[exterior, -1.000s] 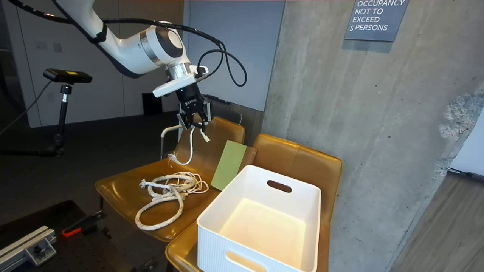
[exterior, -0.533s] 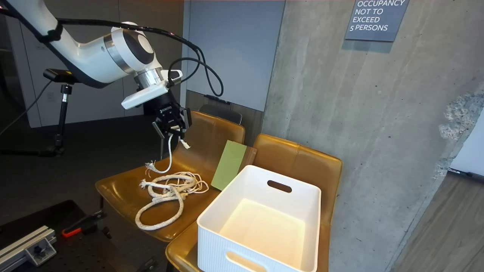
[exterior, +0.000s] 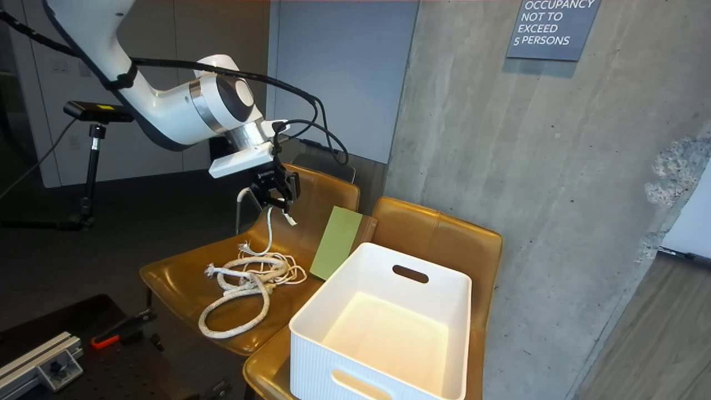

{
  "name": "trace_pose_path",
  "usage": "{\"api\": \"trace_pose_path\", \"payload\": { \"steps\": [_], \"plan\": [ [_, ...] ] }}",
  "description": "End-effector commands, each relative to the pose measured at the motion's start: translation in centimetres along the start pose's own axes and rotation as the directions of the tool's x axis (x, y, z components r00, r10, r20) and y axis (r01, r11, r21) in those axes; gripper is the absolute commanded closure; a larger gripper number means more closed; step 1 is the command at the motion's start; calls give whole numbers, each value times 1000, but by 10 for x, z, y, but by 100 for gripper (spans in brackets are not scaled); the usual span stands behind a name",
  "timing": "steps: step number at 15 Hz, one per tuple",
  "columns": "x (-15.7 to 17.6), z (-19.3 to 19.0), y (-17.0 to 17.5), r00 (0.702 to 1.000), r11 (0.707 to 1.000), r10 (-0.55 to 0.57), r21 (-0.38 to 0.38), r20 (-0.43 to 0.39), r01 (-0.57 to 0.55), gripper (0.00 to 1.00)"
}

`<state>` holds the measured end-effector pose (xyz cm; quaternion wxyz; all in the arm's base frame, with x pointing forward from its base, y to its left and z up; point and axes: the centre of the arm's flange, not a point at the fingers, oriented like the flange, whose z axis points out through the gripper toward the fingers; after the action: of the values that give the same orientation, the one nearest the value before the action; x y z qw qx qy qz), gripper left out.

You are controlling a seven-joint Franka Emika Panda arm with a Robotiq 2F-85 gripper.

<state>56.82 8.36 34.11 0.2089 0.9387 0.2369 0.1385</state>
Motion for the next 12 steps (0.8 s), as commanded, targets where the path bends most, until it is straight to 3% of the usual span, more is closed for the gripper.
{"api": "trace_pose_path", "payload": {
  "steps": [1, 5, 12],
  "plan": [
    [48, 18, 6, 999, 997, 31, 70, -8, -30, 100],
    [74, 19, 6, 997, 991, 69, 112, 16, -70, 100],
    [66, 1, -11, 993, 986, 89, 132, 80, -99, 100]
  ]
}}
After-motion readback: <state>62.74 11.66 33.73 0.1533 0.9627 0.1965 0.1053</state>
